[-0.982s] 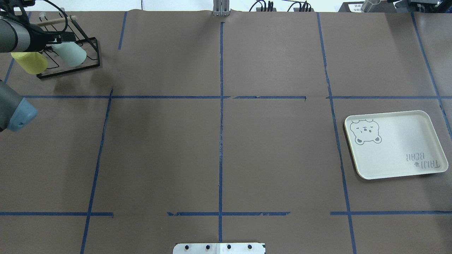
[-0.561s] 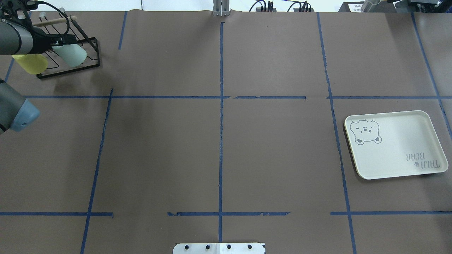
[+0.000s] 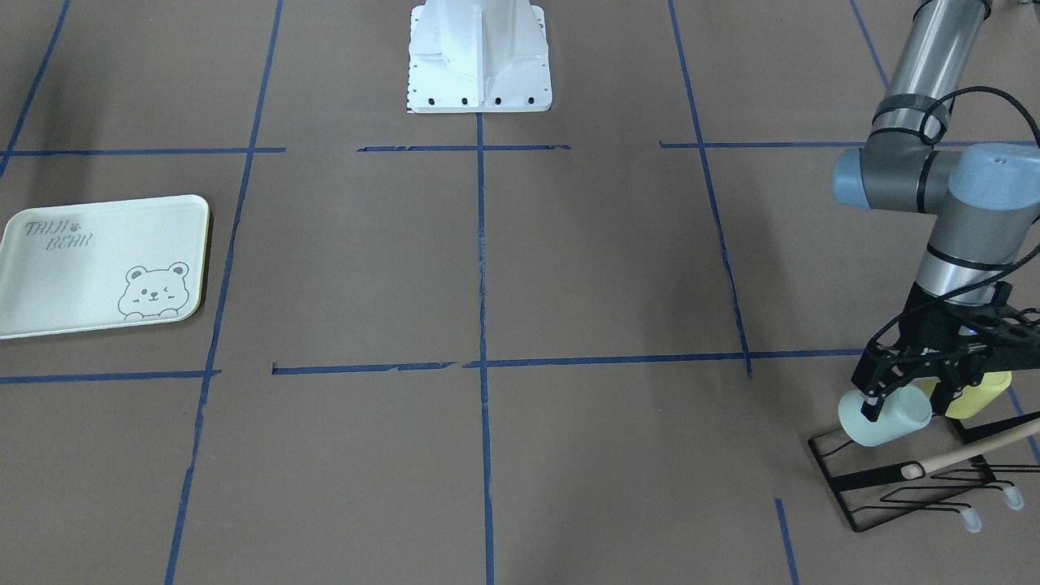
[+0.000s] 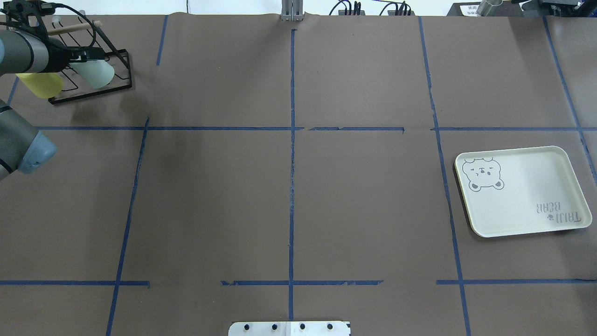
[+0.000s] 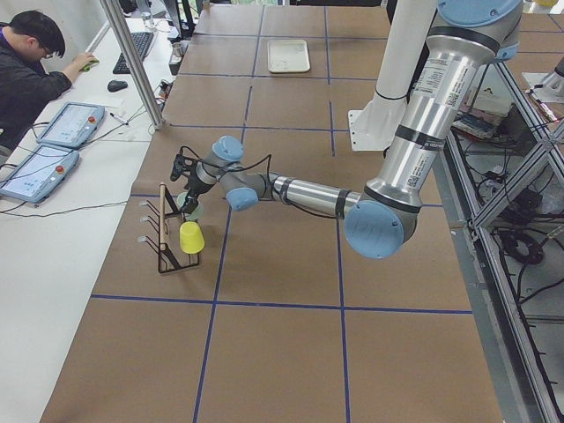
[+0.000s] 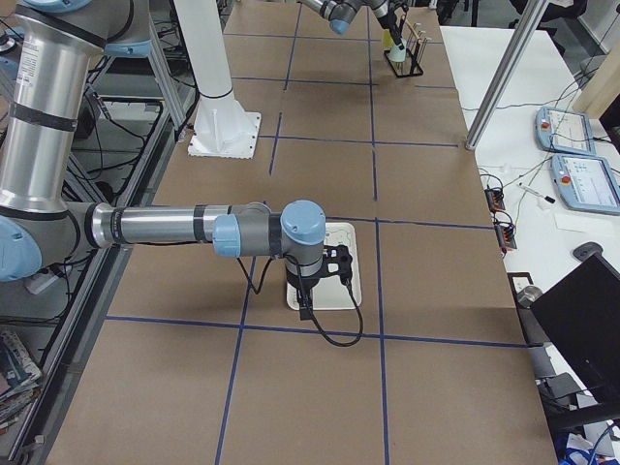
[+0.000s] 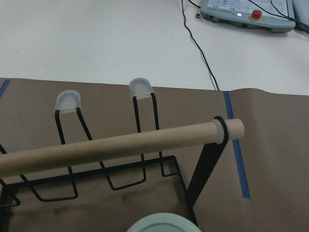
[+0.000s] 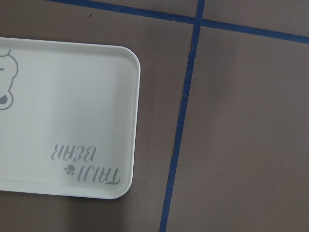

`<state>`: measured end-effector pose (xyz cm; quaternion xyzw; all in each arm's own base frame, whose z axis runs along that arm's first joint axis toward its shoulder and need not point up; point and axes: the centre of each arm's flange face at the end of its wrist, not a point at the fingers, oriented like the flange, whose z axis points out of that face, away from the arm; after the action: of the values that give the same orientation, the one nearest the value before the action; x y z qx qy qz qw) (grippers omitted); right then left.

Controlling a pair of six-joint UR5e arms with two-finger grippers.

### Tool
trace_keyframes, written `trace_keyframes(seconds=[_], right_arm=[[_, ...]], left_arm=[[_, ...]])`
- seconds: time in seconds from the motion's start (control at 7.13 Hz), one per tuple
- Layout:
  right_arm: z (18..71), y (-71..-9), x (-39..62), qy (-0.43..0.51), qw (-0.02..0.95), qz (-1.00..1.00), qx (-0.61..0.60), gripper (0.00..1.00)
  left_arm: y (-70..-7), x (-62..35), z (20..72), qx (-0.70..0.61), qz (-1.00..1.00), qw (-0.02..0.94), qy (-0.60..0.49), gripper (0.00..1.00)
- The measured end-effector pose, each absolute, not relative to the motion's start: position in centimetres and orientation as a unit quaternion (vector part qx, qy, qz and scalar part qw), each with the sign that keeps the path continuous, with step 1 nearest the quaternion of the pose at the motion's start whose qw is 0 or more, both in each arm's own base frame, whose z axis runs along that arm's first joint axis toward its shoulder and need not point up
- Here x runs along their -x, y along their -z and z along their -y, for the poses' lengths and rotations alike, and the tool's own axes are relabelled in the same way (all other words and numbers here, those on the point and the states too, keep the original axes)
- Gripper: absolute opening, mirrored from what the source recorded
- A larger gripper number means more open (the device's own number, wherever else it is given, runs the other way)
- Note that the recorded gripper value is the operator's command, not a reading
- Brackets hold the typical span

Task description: Left arm grabs green cup and hands to right arm on tray

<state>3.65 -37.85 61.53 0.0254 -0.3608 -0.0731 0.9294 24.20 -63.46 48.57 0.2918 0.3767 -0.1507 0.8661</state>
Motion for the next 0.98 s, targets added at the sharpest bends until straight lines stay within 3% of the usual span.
trace_keyframes(seconds=[0.98], right_arm=[[37.85,-61.48,-3.65,0.073,0.929,0.361,-0.026,1.0]], left_arm=[[-48.77,-25.06,63.1,-0.288,-0.376,0.87,0.142,1.0]])
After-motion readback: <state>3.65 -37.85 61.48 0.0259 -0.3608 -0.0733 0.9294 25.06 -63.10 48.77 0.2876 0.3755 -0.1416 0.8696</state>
